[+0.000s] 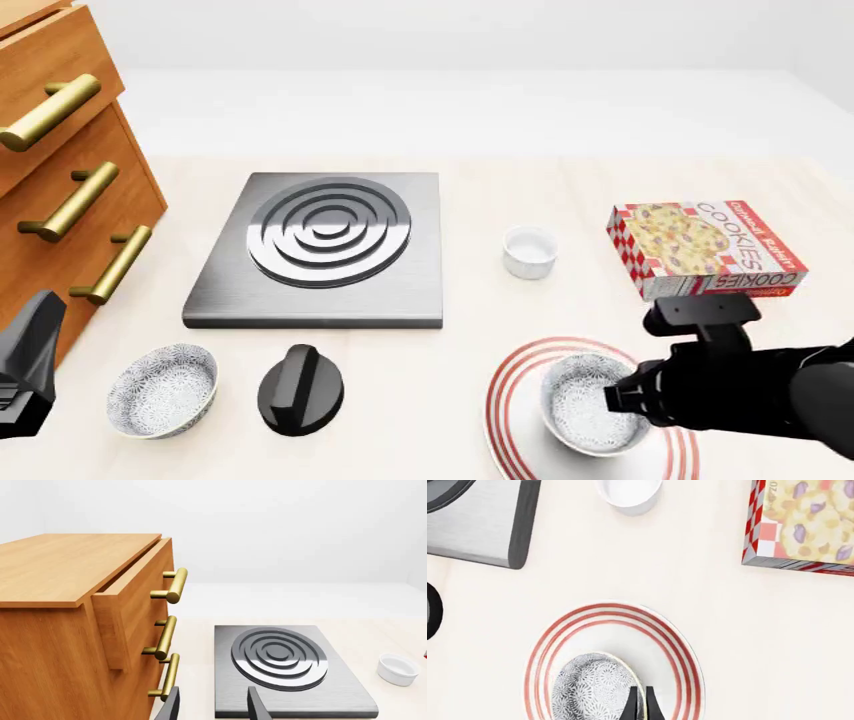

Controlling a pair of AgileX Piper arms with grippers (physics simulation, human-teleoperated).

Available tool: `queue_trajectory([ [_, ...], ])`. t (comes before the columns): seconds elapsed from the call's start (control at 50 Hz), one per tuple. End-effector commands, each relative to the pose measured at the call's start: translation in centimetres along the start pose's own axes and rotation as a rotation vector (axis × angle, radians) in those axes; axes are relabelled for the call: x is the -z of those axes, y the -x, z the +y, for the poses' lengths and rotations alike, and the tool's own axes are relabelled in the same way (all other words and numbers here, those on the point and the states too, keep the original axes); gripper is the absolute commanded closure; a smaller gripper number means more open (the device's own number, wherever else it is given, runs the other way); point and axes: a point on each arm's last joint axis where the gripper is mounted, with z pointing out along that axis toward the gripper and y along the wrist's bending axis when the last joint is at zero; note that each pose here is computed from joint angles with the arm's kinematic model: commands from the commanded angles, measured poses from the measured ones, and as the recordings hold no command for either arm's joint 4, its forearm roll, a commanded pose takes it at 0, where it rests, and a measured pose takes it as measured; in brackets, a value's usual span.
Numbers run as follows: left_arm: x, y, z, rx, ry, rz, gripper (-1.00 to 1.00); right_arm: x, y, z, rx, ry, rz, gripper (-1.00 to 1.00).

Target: Pick the akita bowl between the plate and the ramekin and place it on the plate.

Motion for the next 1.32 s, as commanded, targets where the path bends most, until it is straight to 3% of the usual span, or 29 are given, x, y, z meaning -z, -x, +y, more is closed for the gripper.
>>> queue_trajectory([
  [0.02, 0.0, 0.0, 0.0, 0.0, 0.0, 0.0, -1.0, -1.0, -0.5, -0.3, 0.0, -0.007, 0.016, 1.0],
  [0.04, 0.0, 0.0, 0.0, 0.0, 0.0, 0.0, -1.0, -1.2, -0.6, -0.5, -0.002, -0.013, 0.021, -1.0],
  [0.3, 0.0, 0.0, 0.0, 0.0, 0.0, 0.0, -1.0, 0.4, 0.5, -1.3, 0.001, -0.038, -0.017, -1.0],
  [0.42, 0.0, 0.0, 0.0, 0.0, 0.0, 0.0, -1.0, 3.0, 2.3, -1.5, 0.018, -0.05, -0.09, -1.0],
  [0.46, 0.0, 0.0, 0.0, 0.0, 0.0, 0.0, -1.0, 5.3, 4.0, -1.1, 0.014, -0.04, -0.15, -1.0],
  [0.54, 0.0, 0.0, 0.0, 0.0, 0.0, 0.0, -1.0, 7.3, 5.5, -0.6, 0.006, -0.026, -0.201, -1.0],
  [0.62, 0.0, 0.0, 0.0, 0.0, 0.0, 0.0, -1.0, 10.9, 7.4, 0.2, -0.008, 0.007, -0.299, -1.0],
  [0.76, 0.0, 0.0, 0.0, 0.0, 0.0, 0.0, -1.0, 15.4, 9.7, 0.5, 0.042, 0.002, -0.424, -1.0],
  [0.8, 0.0, 0.0, 0.0, 0.0, 0.0, 0.0, -1.0, 17.1, 10.6, 1.4, 0.051, 0.039, -0.465, -1.0],
  [0.86, 0.0, 0.0, 0.0, 0.0, 0.0, 0.0, -1.0, 22.5, 11.4, 1.1, 0.012, 0.034, -0.632, -1.0],
  [0.9, 0.0, 0.0, 0.0, 0.0, 0.0, 0.0, -1.0, 23.8, 11.5, 1.0, 0.01, 0.029, -0.671, -1.0],
  [0.92, 0.0, 0.0, 0.0, 0.0, 0.0, 0.0, -1.0, 29.1, 10.6, 0.6, 0.013, -0.013, -0.869, -1.0],
  [0.96, 0.0, 0.0, 0.0, 0.0, 0.0, 0.0, -1.0, 31.8, 9.4, 0.1, 0.0, -0.085, -0.984, -1.0],
  [1.04, 0.0, 0.0, 0.0, 0.0, 0.0, 0.0, -1.0, 33.8, 8.8, 0.5, -0.013, -0.039, -1.116, -1.0],
  [1.06, 0.0, 0.0, 0.0, 0.0, 0.0, 0.0, -1.0, 33.8, 8.8, 0.5, -0.013, -0.039, -1.116, -1.0],
  [1.08, 0.0, 0.0, 0.0, 0.0, 0.0, 0.0, -1.0, 35.1, 7.9, 0.7, 0.03, -0.037, -1.193, -1.0],
  [1.1, 0.0, 0.0, 0.0, 0.0, 0.0, 0.0, -1.0, 35.1, 7.9, 0.7, 0.03, -0.037, -1.193, -1.0],
  [1.14, 0.0, 0.0, 0.0, 0.0, 0.0, 0.0, -1.0, 35.4, 7.4, 0.6, -0.027, -0.044, -1.223, -1.0],
  [1.2, 0.0, 0.0, 0.0, 0.0, 0.0, 0.0, -1.0, 35.4, 6.8, 0.5, 0.018, -0.074, -1.254, -1.0],
  [1.32, 0.0, 0.0, 0.0, 0.0, 0.0, 0.0, -1.0, 31.6, 7.9, 0.0, -0.005, -0.063, -1.192, -1.0],
])
